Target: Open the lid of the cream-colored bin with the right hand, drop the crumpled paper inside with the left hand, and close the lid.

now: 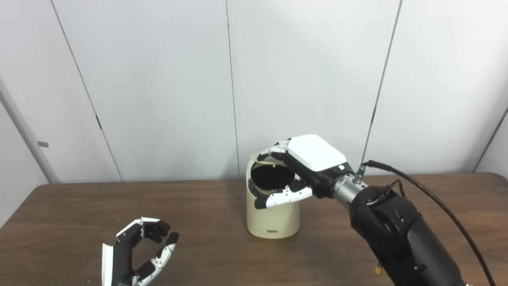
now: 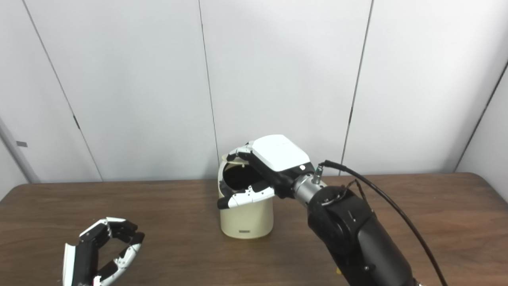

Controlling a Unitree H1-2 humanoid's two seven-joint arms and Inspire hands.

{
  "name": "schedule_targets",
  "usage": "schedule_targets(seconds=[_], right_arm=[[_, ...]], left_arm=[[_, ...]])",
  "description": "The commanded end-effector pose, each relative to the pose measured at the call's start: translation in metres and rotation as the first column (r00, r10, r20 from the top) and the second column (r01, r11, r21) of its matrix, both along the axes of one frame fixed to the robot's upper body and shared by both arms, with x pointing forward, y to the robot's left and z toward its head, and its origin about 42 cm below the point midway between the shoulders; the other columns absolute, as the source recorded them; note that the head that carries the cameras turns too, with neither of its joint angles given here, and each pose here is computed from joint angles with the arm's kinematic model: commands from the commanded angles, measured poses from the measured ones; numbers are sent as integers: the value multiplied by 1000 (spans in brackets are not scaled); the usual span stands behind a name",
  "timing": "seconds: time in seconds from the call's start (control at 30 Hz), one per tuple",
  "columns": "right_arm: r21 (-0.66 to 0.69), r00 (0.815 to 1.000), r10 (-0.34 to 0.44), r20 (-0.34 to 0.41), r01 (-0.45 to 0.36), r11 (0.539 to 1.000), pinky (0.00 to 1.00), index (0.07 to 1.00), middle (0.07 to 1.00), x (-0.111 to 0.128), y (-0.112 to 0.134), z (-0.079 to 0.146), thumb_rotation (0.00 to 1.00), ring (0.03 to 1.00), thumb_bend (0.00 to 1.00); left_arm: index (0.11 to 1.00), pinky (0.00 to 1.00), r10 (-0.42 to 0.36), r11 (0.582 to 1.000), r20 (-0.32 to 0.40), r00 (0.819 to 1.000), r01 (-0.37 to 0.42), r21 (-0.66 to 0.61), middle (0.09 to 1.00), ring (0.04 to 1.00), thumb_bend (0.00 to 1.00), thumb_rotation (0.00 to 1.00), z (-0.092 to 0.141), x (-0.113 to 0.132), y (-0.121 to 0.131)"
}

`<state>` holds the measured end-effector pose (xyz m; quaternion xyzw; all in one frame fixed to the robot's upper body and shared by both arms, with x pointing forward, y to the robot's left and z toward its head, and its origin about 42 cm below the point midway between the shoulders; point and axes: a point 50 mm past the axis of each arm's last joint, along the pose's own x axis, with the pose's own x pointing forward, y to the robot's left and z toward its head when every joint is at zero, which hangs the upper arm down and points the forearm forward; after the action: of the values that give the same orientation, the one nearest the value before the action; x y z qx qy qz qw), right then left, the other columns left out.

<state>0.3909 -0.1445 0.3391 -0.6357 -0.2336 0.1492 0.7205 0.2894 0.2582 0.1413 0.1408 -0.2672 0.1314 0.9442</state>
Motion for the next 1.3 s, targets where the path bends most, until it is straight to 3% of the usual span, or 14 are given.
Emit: schedule_targets(seconds=[0.0,0.2,1.27], right_arm=[[27,998,6,56,-7,1000,895,776,817,-3,0,17,937,870,891],[21,1000,-6,30,5,1000,890,771,811,-5,-1,10,969,862,920],[25,998,-8,-58,10,1000,853,748,772,-18,-5,-24,915,820,892]], left_arm=[[485,418,-5,1000,11,1000,5,2,525,491,485,63,-2,-6,-3],[485,413,-5,1000,21,1000,5,19,523,489,484,64,2,-9,-2],[485,407,-14,1000,26,1000,14,9,515,483,483,63,12,-17,2]])
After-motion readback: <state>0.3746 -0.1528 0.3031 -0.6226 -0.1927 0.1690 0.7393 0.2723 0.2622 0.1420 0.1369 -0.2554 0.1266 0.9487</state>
